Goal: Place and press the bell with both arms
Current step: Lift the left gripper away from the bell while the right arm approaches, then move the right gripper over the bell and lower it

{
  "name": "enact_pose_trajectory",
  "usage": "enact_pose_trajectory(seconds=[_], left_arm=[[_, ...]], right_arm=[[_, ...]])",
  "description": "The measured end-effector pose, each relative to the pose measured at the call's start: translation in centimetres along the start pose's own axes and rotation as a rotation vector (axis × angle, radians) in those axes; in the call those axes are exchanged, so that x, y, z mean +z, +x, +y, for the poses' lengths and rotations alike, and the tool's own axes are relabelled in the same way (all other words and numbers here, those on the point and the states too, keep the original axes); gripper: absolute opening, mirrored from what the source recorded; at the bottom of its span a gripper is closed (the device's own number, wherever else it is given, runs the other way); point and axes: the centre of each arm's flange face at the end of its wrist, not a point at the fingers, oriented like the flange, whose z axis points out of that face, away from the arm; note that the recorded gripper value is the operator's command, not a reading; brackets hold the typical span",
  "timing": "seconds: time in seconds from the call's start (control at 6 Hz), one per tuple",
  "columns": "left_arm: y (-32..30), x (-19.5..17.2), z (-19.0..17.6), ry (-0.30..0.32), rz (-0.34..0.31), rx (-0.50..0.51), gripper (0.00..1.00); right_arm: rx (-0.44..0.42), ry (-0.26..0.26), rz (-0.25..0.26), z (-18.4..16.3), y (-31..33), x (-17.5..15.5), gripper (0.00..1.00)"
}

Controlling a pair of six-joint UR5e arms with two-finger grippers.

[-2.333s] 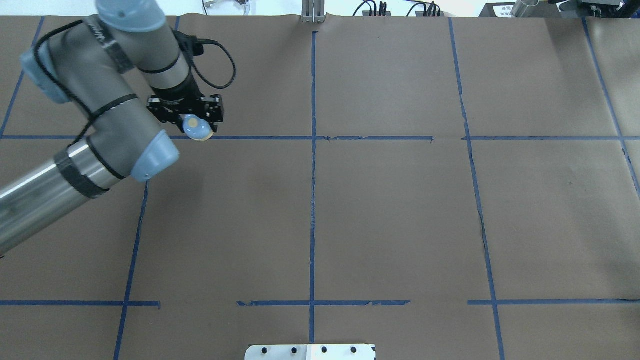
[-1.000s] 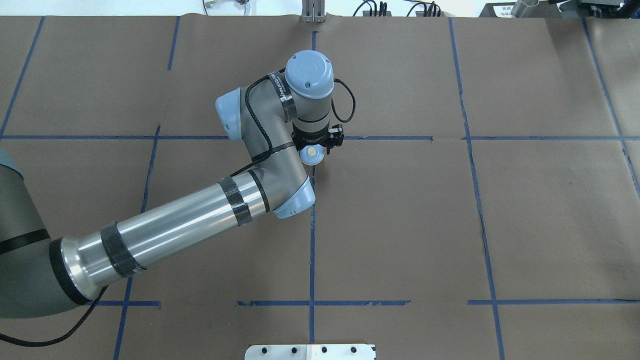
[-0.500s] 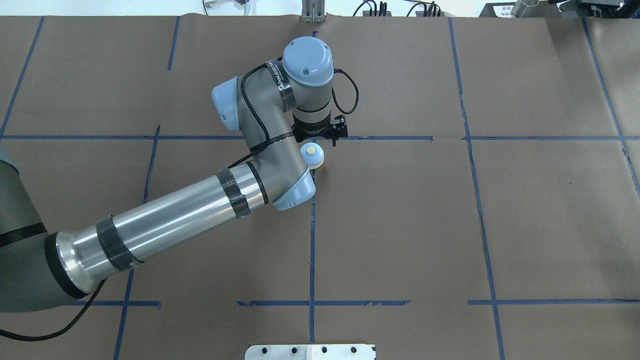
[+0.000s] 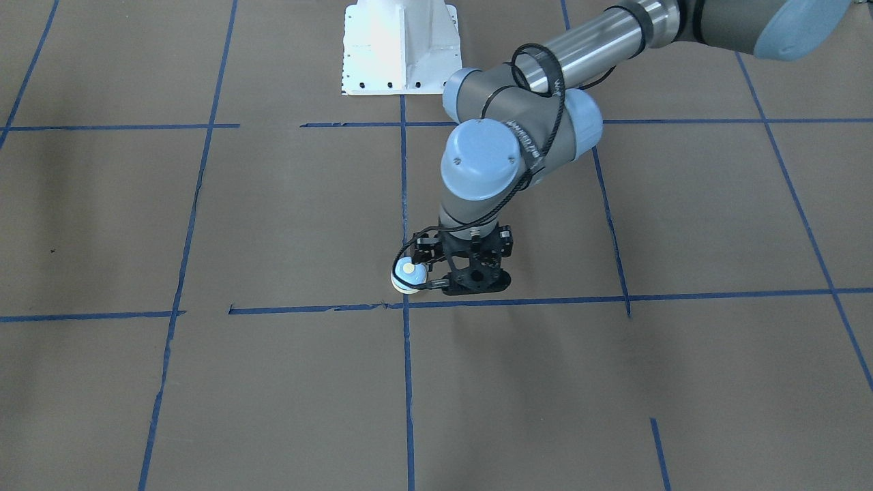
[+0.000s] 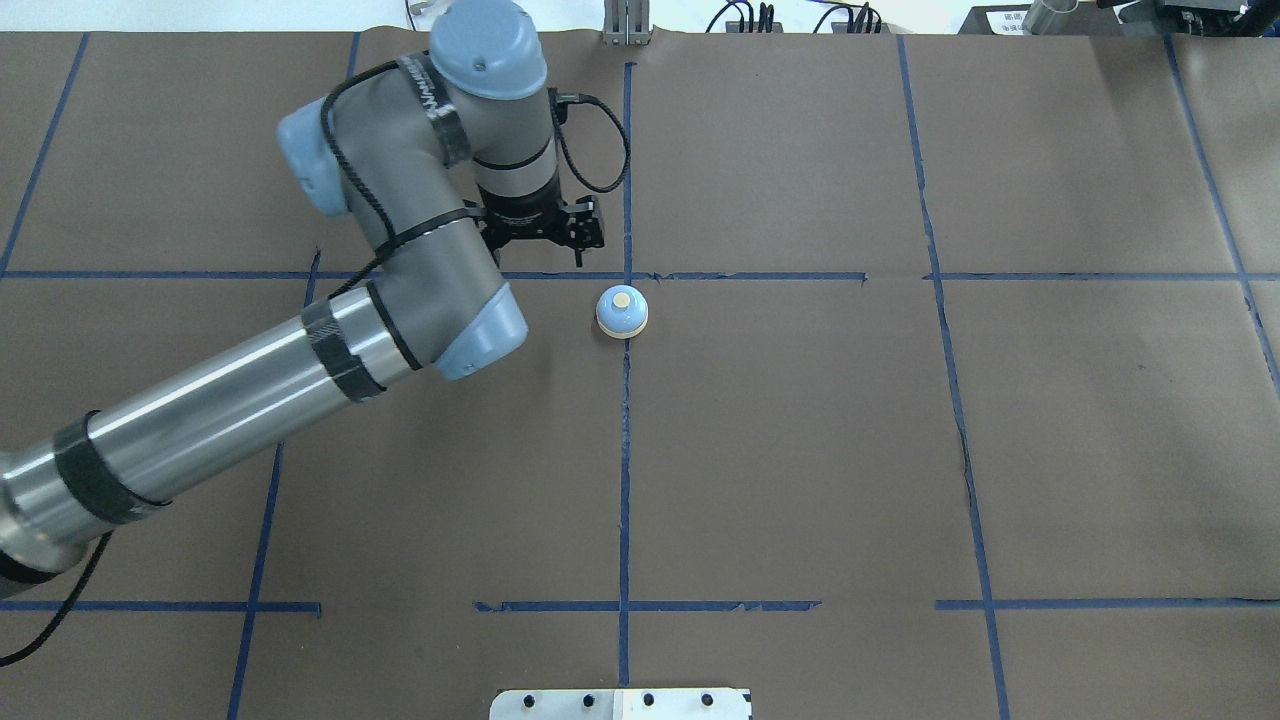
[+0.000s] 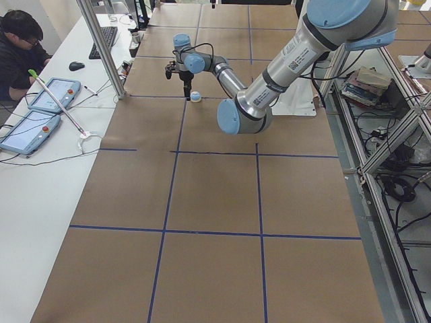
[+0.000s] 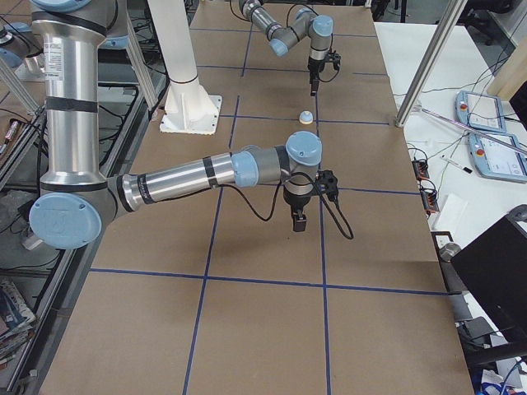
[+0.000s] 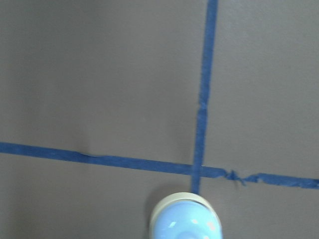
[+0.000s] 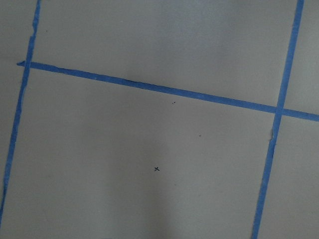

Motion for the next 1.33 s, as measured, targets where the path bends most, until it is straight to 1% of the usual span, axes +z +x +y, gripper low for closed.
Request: enact_pose_trajectory(seconds=[0.17,0.33,0.5,0.67,0.83,1.0,1.17,1.33], left_arm=[[-7.1,-2.2,-0.3,0.015,-0.031,0.068,1.0],[-15.5,-4.5,-1.0,0.015,-0.041,0.131,1.0],[-24.7,-6.5,-1.4,0.005,-0.035,0.184,1.0],[-33.9,-8.2,-0.9,0.0,-0.035,0.21,1.0],[-42.6,-8.9,0.9,-0.009,-0.046,0.191,1.0],[-51.4,-9.3,3.7,-0.018,-0.064,0.153,1.0],[-58.8,-10.3,6.6,-0.017,-0.072,0.128,1.0],[-63.9,-11.0,9.4,-0.015,-0.048,0.103,1.0]], right_arm=[[0.016,0.0,-0.007,-0.6,-1.9,0.0,1.0],[0.019,0.0,-0.018,-2.0,-5.0,0.3,1.0],[0.001,-0.002,-0.036,-4.1,-9.5,0.8,1.0],[-0.007,-0.008,-0.054,-6.4,-15.8,1.7,1.0],[0.018,-0.013,-0.068,-8.5,-23.2,2.9,1.0],[0.069,-0.013,-0.077,-10.0,-31.2,4.2,1.0],[0.121,0.0,-0.082,-10.9,-38.5,5.1,0.99],[0.159,0.018,-0.085,-11.6,-45.2,5.8,0.89]])
